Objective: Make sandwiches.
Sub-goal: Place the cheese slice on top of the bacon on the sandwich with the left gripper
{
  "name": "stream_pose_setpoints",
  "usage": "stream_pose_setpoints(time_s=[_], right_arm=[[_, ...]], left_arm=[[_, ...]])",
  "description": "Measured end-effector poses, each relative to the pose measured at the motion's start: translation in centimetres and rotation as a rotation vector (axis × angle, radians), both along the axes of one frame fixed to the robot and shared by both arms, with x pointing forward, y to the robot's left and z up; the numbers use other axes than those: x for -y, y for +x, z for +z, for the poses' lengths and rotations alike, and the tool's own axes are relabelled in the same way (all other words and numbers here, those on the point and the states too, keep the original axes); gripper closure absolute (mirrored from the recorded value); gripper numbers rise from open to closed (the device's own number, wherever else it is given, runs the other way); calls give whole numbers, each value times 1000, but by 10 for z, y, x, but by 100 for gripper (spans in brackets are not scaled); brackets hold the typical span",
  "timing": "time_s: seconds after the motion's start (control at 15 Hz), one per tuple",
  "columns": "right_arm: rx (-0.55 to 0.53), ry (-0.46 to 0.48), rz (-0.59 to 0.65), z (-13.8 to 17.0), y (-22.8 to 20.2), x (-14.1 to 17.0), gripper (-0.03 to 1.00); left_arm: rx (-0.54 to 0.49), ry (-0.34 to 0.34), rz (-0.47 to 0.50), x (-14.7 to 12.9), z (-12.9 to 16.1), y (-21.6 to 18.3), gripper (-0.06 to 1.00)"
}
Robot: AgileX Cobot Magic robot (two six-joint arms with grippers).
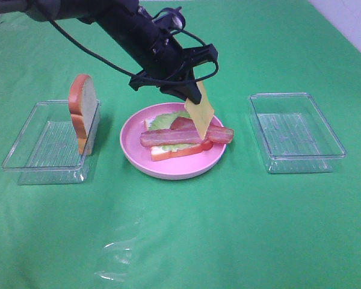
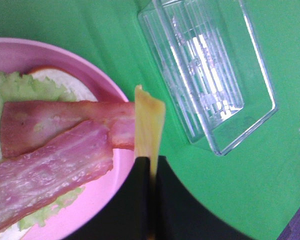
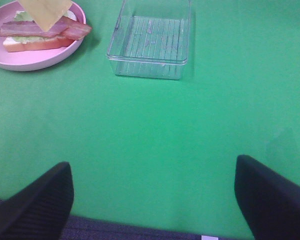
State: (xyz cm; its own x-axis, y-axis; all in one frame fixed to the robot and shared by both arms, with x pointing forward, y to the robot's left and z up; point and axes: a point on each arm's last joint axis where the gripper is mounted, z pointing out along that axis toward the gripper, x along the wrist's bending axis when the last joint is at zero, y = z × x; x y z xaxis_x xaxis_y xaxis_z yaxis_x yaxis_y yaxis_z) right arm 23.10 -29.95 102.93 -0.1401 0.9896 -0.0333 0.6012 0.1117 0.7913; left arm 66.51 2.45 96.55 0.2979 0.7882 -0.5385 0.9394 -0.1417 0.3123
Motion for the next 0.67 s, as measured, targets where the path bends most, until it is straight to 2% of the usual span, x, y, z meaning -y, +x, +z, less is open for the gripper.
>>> stream_pose_setpoints(time_s=[0.07,0.33,0.47,0.53,0.6,0.67], right_arm=[[0,0,0,0,0,0,12],[0,0,0,0,0,0,12],[0,0,0,0,0,0,12],[0,0,0,0,0,0,12],[0,0,0,0,0,0,12],[0,0,0,0,0,0,12]], left_arm=[[-6,54,4,-3,-11,2,94],[-18,198,18,-13,-34,6,94],[-7,210,17,-14,-35,7,94],[3,207,20,-14,-35,8,91],[13,204,22,-14,-34,9,76],[22,200,20,-13,-33,10,36]])
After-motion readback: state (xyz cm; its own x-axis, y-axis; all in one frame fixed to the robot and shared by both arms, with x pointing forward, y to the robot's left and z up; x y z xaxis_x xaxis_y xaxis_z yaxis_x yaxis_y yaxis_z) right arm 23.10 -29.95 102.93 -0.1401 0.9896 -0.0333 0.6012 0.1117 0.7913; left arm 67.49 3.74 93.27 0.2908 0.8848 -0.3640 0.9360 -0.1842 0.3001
